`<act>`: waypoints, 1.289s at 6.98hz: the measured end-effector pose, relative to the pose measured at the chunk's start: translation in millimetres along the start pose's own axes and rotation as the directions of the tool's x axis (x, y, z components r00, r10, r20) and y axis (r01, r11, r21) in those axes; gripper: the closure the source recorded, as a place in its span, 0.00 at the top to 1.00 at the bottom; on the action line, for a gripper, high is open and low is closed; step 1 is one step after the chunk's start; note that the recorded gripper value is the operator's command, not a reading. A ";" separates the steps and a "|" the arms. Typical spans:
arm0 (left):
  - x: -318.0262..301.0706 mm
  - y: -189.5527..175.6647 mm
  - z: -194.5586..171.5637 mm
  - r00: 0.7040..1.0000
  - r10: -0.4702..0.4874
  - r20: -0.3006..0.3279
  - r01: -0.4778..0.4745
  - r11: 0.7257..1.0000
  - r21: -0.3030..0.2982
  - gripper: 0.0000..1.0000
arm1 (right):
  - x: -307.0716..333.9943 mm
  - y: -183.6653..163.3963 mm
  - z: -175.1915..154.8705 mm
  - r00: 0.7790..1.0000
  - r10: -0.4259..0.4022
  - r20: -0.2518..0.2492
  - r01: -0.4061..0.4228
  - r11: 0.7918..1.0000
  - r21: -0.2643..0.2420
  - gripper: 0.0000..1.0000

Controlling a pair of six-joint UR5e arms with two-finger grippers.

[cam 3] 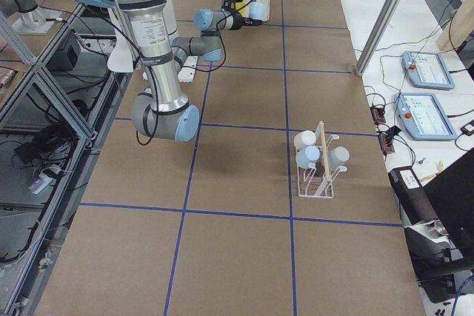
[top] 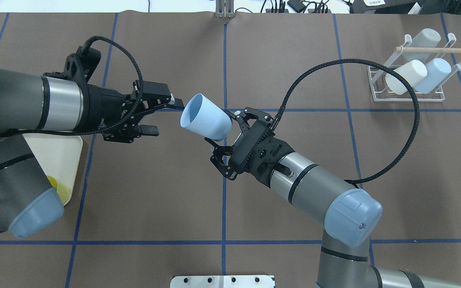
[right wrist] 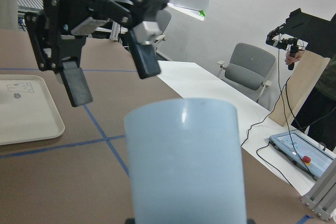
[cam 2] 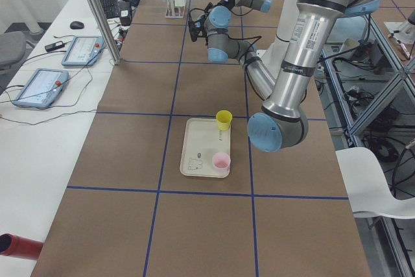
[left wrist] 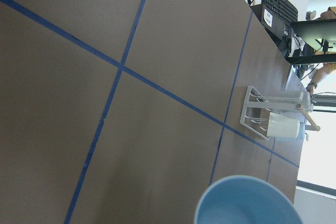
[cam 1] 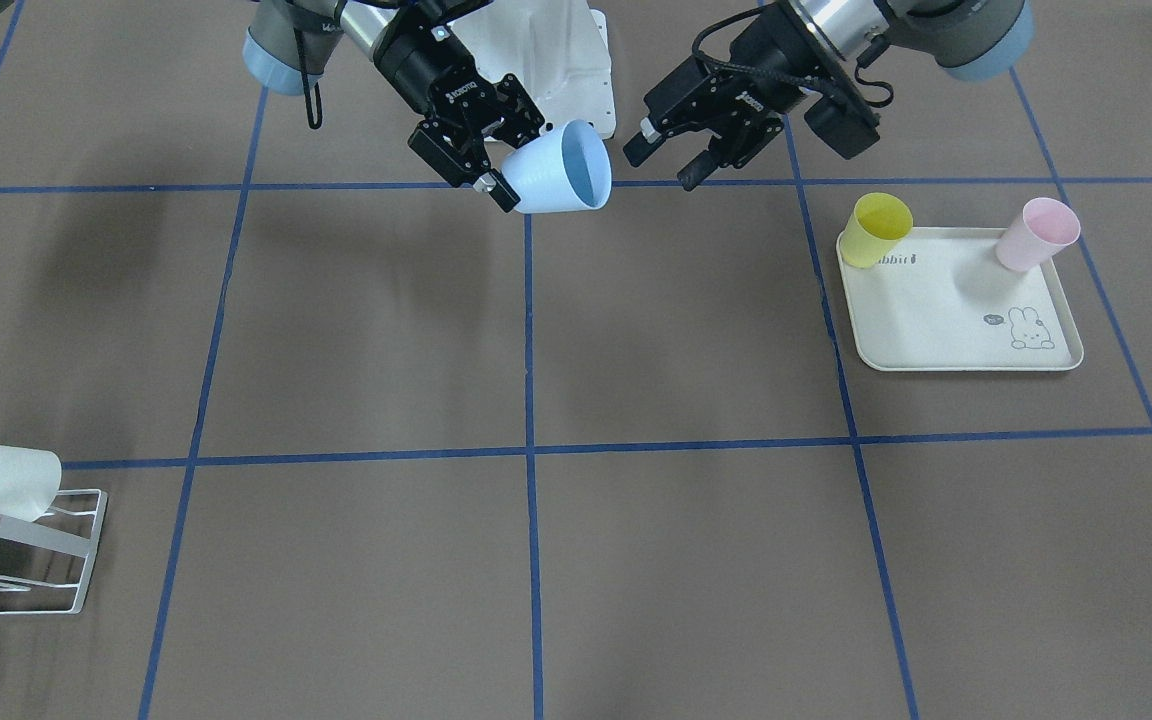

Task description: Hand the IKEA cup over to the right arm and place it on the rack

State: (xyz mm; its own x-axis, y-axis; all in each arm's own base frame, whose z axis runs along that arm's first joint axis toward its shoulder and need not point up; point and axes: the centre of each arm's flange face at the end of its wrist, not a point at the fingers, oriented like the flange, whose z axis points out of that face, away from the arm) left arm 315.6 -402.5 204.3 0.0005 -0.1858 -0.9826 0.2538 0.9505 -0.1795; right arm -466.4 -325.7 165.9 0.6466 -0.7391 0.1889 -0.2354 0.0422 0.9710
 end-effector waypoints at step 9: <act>-61.3 -15.6 -28.1 0.947 0.279 0.160 -0.283 0.959 0.004 1.00 | 227.4 -0.2 2.7 0.757 -0.654 -0.007 0.425 0.501 -0.754 0.05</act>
State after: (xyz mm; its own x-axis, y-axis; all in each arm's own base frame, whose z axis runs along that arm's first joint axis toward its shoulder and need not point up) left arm 284.5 -399.0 266.0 0.2256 0.0491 -0.9730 0.2468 0.9633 0.1059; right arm -321.3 -495.6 208.2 0.6482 -0.5821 -0.4908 0.7043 0.2135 0.6770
